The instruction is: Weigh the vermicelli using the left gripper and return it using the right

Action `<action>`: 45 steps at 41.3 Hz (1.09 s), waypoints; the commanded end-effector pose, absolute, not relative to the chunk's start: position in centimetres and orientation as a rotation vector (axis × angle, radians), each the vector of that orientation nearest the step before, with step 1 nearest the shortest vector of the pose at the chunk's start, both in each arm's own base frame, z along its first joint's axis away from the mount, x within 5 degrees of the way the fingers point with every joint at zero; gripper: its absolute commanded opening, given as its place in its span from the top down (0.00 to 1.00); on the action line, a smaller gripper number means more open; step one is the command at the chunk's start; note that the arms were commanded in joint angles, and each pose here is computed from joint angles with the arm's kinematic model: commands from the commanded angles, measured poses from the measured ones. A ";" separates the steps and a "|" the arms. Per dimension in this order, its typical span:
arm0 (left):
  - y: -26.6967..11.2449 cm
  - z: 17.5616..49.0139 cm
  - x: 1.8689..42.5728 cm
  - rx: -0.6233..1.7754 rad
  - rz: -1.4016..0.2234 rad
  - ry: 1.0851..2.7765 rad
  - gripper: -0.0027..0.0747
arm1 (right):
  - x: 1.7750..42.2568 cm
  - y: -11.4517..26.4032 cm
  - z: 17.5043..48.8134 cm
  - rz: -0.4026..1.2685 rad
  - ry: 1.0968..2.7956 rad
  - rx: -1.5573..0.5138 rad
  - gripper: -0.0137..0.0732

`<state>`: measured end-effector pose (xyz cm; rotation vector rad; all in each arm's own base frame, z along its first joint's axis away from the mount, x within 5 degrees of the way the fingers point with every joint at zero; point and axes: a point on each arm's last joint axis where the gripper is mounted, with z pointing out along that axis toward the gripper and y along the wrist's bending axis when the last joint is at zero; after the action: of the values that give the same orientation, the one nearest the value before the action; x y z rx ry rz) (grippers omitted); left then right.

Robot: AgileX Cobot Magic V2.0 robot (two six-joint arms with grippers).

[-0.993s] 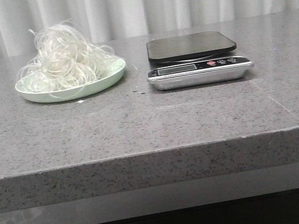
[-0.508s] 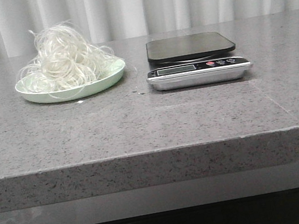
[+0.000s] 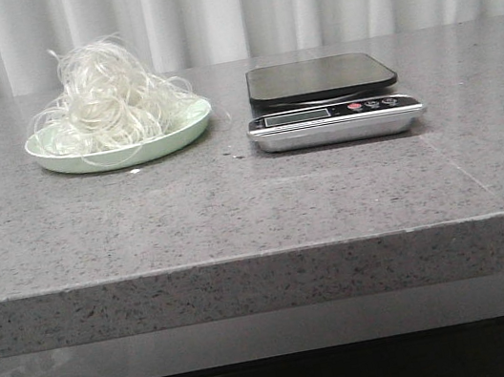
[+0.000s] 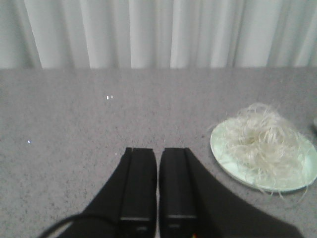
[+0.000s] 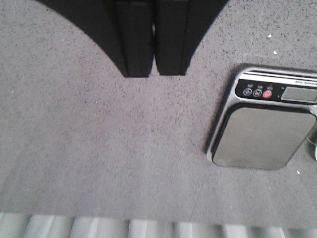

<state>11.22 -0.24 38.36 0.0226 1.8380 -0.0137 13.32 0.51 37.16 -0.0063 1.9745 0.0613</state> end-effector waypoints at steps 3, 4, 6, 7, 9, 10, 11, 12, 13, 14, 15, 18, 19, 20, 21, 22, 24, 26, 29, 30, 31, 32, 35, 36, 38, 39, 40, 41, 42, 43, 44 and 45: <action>-0.3 38.3 13.3 0.012 -0.024 1.867 0.78 | 15.2 0.4 37.7 0.044 1.951 -0.005 0.66; -0.3 38.0 13.5 0.013 -0.024 1.894 0.78 | 15.4 0.4 37.5 0.044 1.963 -0.005 0.66; -0.3 37.6 13.8 0.013 -0.024 1.938 0.78 | 15.7 0.4 37.3 0.044 1.982 -0.005 0.66; -0.3 37.4 14.1 0.013 -0.023 1.947 0.78 | 15.9 0.4 37.2 0.044 1.989 -0.004 0.66; -0.3 37.3 14.5 0.013 -0.023 1.958 0.78 | 16.3 0.4 36.9 0.043 2.000 -0.004 0.66; -0.3 37.1 14.8 0.013 -0.023 1.964 0.78 | 16.5 0.4 36.8 0.043 2.007 -0.004 0.66; -0.3 37.0 15.0 0.013 -0.023 1.972 0.78 | 16.5 0.4 36.8 0.043 2.011 -0.004 0.66; -0.3 36.9 15.1 0.013 -0.023 1.979 0.78 | 16.7 0.4 36.7 0.043 2.019 -0.004 0.66; -0.4 36.8 15.4 0.009 -0.031 1.990 0.78 | 16.7 0.4 36.6 0.043 2.024 -0.004 0.66; -0.4 36.6 15.6 0.009 -0.031 1.998 0.78 | 16.9 0.4 36.5 0.043 2.030 -0.004 0.66; -0.4 36.5 15.7 0.012 -0.033 2.004 0.78 | 16.9 0.4 36.4 0.042 2.036 -0.005 0.66; -0.4 36.4 15.9 0.012 -0.032 2.013 0.78 | 17.1 0.4 36.3 0.032 2.051 -0.011 0.65; -0.4 36.4 15.9 0.012 -0.032 2.009 0.78 | 17.1 0.4 36.2 0.028 2.052 -0.013 0.63; -0.4 36.4 15.9 0.012 -0.032 2.009 0.78 | 17.1 0.3 36.2 0.026 2.055 -0.014 0.60; -0.4 36.5 15.9 0.011 -0.032 2.005 0.77 | 17.1 0.3 36.2 0.025 2.057 -0.014 0.57; -0.4 36.5 16.0 0.011 -0.032 2.003 0.76 | 17.1 0.3 36.2 0.023 2.057 -0.015 0.52; -0.5 36.6 16.0 0.014 -0.034 1.996 0.72 | 17.1 0.3 36.2 0.023 2.058 -0.015 0.42; -0.6 36.6 16.0 0.020 -0.038 1.988 0.65 | 17.1 0.3 36.2 0.023 2.058 -0.015 0.31; -1.0 36.9 16.1 0.045 -0.055 1.959 0.49 | 17.1 0.3 36.1 0.023 2.060 -0.015 0.19; -1.1 36.9 16.1 0.054 -0.062 1.949 0.44 | 17.1 0.3 36.1 0.023 2.061 -0.015 0.18; -1.3 37.0 16.1 0.065 -0.070 1.937 0.38 | 17.1 0.3 36.1 0.023 2.061 -0.015 0.17; -1.6 37.1 16.1 0.080 -0.081 1.926 0.35 | 17.1 0.3 36.1 0.023 2.061 -0.015 0.17; -2.4 37.3 16.3 0.133 -0.109 1.903 0.30 | 17.2 0.3 36.1 0.023 2.059 -0.015 0.17; -2.8 37.3 16.5 0.164 -0.115 1.901 0.30 | 17.2 0.3 36.1 0.023 2.059 -0.015 0.17; -3.4 37.6 16.9 0.207 -0.126 1.901 0.30 | 17.2 0.3 36.1 0.023 2.059 -0.015 0.17; -3.8 37.5 17.2 0.227 -0.139 1.907 0.30 | 17.2 0.3 36.1 0.023 2.060 -0.015 0.17; -4.1 37.6 17.5 0.237 -0.145 1.911 0.30 | 17.2 0.3 36.1 0.023 2.059 -0.015 0.17; -4.6 37.7 17.9 0.261 -0.161 1.917 0.30 | 17.2 0.3 36.1 0.023 2.059 -0.015 0.17; -5.0 37.7 18.2 0.275 -0.170 1.920 0.30 | 17.2 0.3 36.1 0.023 2.060 -0.015 0.17; -5.4 37.8 18.7 0.288 -0.178 1.927 0.30 | 17.2 0.3 36.1 0.023 2.060 -0.015 0.17; -5.7 37.9 18.9 0.300 -0.186 1.926 0.30 | 17.2 0.3 36.1 0.023 2.060 -0.015 0.17; -6.1 37.8 19.5 0.317 -0.194 1.938 0.30 | 17.3 0.3 36.1 0.023 2.061 -0.015 0.17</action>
<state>18.10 -4.77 35.98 0.2841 2.0339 -0.1525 16.95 0.50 34.69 -0.0124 2.1437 0.0431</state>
